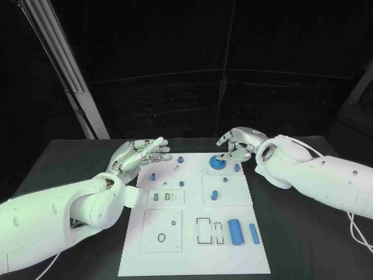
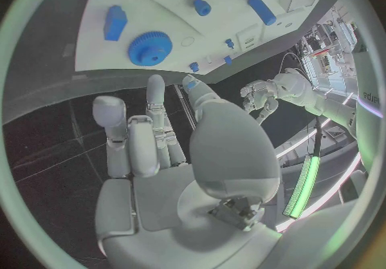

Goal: Assemble the parts on the task board

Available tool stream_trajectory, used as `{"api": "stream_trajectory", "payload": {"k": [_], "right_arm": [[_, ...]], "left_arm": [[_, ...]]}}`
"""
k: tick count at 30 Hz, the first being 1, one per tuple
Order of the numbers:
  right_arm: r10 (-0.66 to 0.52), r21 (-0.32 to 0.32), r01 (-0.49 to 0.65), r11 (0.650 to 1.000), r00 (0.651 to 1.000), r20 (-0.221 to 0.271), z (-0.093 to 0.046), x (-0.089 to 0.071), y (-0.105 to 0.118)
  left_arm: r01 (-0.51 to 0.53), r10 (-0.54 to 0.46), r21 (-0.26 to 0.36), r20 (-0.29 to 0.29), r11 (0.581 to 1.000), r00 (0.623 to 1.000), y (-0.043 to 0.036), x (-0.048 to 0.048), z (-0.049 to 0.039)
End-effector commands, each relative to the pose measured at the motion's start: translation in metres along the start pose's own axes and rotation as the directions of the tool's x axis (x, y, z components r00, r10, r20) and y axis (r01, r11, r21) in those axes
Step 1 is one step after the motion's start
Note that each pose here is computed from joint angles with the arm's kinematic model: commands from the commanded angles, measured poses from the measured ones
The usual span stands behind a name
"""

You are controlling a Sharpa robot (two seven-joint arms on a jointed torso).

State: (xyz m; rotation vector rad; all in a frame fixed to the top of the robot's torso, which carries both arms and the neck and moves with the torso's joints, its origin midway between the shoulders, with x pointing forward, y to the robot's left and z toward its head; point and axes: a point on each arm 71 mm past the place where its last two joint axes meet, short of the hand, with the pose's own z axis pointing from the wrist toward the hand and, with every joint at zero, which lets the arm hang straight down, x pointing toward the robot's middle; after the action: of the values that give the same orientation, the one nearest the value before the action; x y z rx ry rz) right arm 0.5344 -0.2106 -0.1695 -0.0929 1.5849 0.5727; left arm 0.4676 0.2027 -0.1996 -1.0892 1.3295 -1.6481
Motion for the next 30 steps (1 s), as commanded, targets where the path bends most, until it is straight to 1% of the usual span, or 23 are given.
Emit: {"api": "stream_trajectory", "payload": {"k": [1, 3, 7, 11, 14, 21, 30], "right_arm": [[0.051, 0.089, -0.044, 0.995, 0.996, -0.073, -0.002, 0.003, -0.01], [0.045, 0.105, -0.036, 0.994, 0.995, -0.091, -0.003, 0.003, -0.014], [0.028, 0.117, -0.014, 0.993, 0.992, -0.12, -0.001, 0.006, -0.017], [0.012, 0.116, 0.006, 0.993, 0.988, -0.154, 0.002, 0.009, -0.016], [-0.011, 0.103, 0.029, 0.994, 0.985, -0.17, 0.004, 0.012, -0.013], [-0.055, 0.074, 0.07, 0.995, 0.981, -0.188, 0.012, 0.017, -0.006], [-0.074, 0.05, 0.085, 0.995, 0.978, -0.196, 0.017, 0.021, 0.001]], "left_arm": [[0.009, -0.009, 0.009, -0.015, 1.0, 1.0, -0.0009, 0.0004, 0.0007], [0.008, -0.008, 0.009, -0.014, 1.0, 1.0, -0.0006, 0.0, 0.0009], [0.007, -0.007, 0.009, -0.013, 1.0, 1.0, -0.0002, -0.0005, 0.0013], [0.007, -0.007, 0.008, -0.014, 1.0, 1.0, 0.0003, -0.0004, 0.0018], [0.006, -0.006, 0.007, -0.013, 1.0, 1.0, 0.0005, -0.0007, 0.002], [0.005, -0.005, 0.006, -0.012, 1.0, 1.0, 0.001, -0.0006, 0.0026], [0.006, -0.006, 0.003, -0.013, 1.0, 1.0, 0.0014, -0.0007, 0.0031]]}}
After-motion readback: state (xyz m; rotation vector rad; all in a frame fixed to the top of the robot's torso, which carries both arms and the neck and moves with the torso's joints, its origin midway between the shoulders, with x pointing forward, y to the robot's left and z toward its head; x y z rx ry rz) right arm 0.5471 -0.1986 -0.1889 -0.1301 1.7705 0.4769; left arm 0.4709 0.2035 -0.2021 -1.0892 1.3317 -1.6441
